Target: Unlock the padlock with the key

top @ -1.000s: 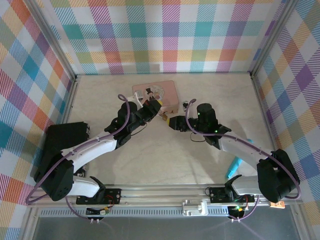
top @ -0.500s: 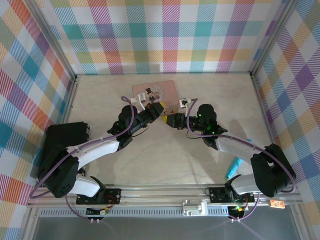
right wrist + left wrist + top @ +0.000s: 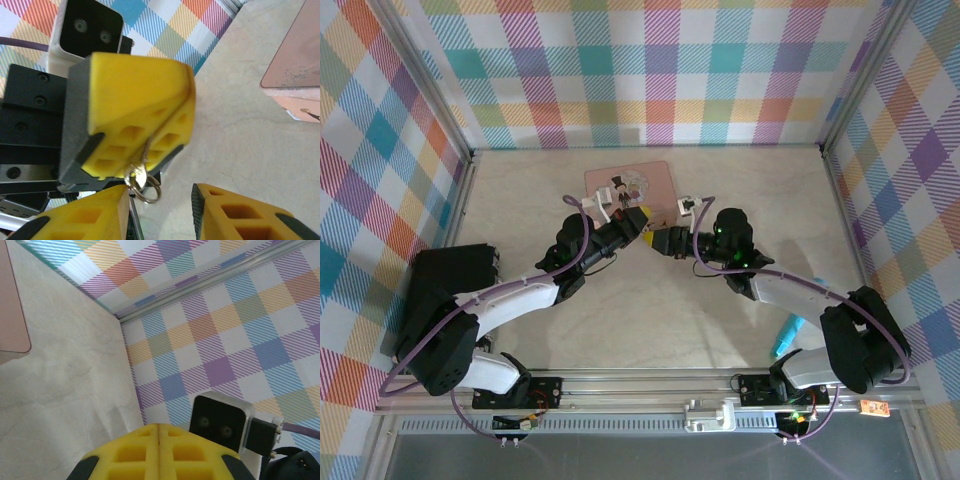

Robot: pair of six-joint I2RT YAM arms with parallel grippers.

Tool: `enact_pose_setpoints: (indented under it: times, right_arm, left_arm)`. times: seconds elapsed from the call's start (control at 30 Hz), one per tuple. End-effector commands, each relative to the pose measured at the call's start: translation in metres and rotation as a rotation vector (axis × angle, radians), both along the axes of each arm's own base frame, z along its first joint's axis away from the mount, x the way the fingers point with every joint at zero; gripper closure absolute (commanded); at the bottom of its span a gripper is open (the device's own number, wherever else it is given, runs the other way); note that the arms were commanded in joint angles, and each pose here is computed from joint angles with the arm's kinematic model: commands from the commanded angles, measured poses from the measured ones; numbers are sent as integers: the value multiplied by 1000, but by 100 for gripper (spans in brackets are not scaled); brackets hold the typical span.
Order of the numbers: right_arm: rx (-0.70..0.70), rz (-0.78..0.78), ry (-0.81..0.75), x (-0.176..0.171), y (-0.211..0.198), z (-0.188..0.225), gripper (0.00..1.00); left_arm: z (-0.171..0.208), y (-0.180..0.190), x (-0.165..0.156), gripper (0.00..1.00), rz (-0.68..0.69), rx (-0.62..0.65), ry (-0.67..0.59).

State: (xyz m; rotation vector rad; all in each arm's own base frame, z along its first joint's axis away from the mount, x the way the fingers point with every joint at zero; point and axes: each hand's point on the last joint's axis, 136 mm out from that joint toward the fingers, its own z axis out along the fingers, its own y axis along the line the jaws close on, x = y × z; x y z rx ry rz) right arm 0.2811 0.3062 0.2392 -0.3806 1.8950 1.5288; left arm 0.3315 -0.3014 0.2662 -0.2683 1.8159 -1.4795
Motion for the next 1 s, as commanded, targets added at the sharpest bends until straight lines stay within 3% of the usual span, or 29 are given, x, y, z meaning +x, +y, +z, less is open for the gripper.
enact_pose_setpoints:
  times: [0.0,0.17,0.57,0.63,0.7,0.77,0.87,0.9,0.97]
  right_arm:
    - [61,3,-71,2,1,27,61]
    - [86,13,-76,5,5,30,66]
    - [135,80,-32,6,16,29,90]
    - [144,92,-22,5,17,29,100]
    - [138,98,-18,4,18,27,100]
    - [106,90,-24,4,16,23,100]
    - [-5,64,-52,3,10,13,100]
    - [-56,48,-67,3,6,10,100]
    - [-157,15,-107,4,-2,5,100]
  left_arm:
    - [4,-6,-8,100,-32,-18,-28]
    - [7,-5,-11,100,-38,-27,-32]
    - [16,-6,-16,100,-49,-62,-43]
    - [17,-6,-15,100,-43,-65,-44]
    - [18,-6,-14,100,-42,-72,-39]
    - [20,-5,-14,85,-37,-67,-35]
    - [19,8,-13,55,15,5,-18]
    - [18,14,-13,49,40,46,-9]
    - [18,26,-12,49,85,128,-2]
